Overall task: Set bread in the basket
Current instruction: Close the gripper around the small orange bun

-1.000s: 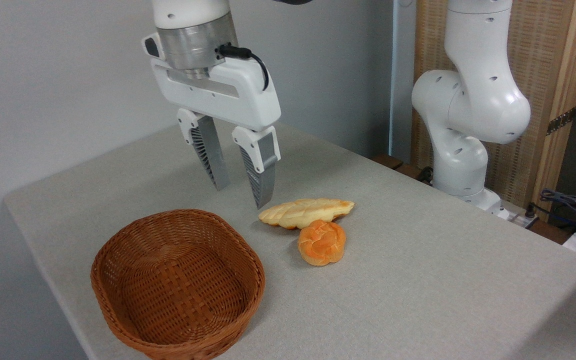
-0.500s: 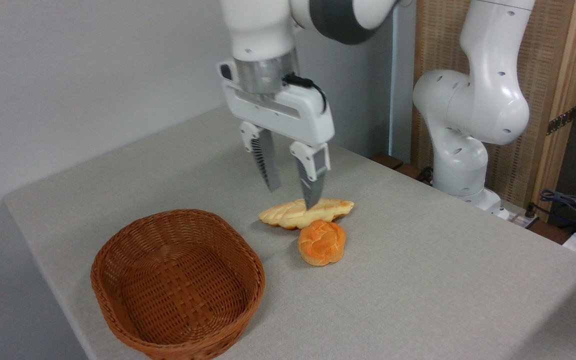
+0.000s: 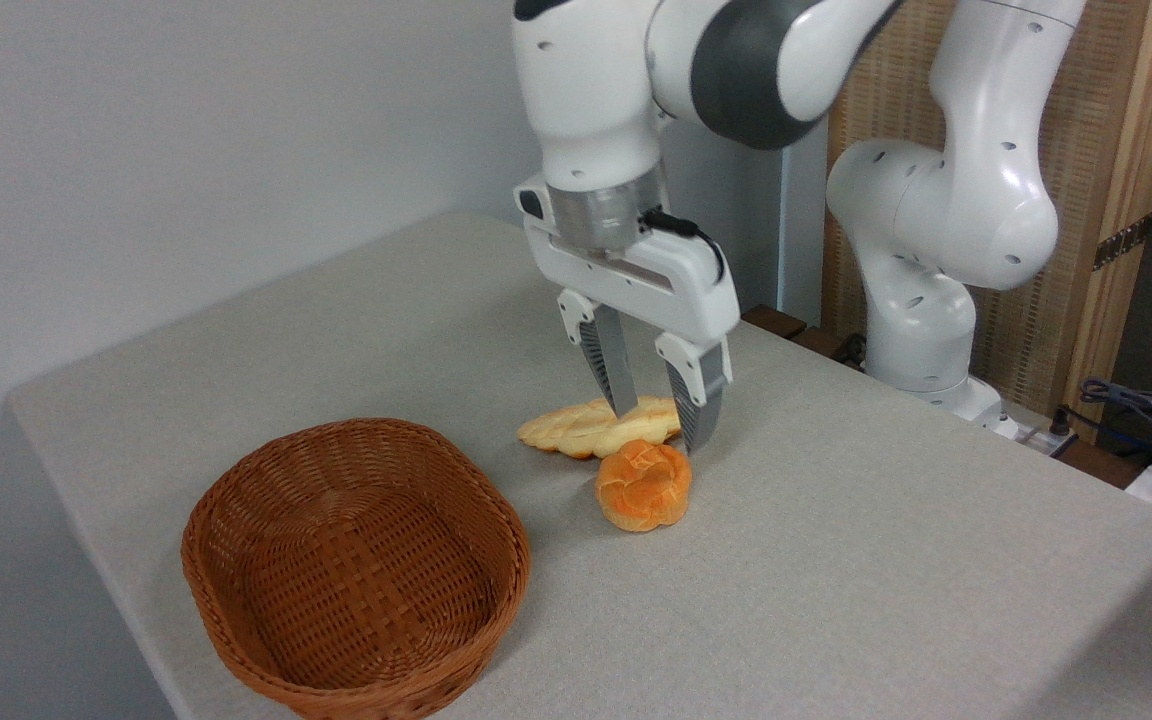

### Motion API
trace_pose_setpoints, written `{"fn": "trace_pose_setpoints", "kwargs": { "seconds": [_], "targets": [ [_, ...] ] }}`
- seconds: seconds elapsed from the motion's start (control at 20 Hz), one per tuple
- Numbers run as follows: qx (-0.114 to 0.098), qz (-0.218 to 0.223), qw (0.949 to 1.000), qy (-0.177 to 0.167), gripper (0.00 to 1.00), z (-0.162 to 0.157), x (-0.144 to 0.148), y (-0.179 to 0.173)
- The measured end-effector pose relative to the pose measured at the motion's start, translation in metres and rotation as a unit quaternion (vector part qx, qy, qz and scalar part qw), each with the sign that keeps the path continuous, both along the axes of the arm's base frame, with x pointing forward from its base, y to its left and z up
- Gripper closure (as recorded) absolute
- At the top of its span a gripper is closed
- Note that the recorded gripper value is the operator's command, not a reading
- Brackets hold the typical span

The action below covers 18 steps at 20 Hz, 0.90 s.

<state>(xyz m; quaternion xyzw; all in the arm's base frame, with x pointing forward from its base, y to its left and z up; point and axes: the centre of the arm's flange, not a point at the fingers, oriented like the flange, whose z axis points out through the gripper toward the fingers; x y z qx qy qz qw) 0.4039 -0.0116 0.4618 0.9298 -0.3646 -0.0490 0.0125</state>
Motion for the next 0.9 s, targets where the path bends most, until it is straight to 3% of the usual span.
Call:
{"fn": "trace_pose_setpoints", "kwargs": {
  "seconds": [0.15, 0.5, 0.75, 0.8, 0.9],
  "targets": [
    [-0.007, 0.008, 0.9997, -0.020, 0.00, -0.010, 0.003, 0.014],
    [-0.014, 0.010, 0.9986, -0.049, 0.00, -0.024, 0.010, 0.012],
    [-0.020, 0.015, 0.9986, -0.047, 0.01, -0.032, 0.014, 0.010],
    [-0.020, 0.014, 0.9987, -0.044, 0.05, -0.035, 0.015, 0.010],
    [-0.019, 0.014, 0.9990, -0.038, 0.23, -0.040, 0.015, 0.009]
  ]
}}
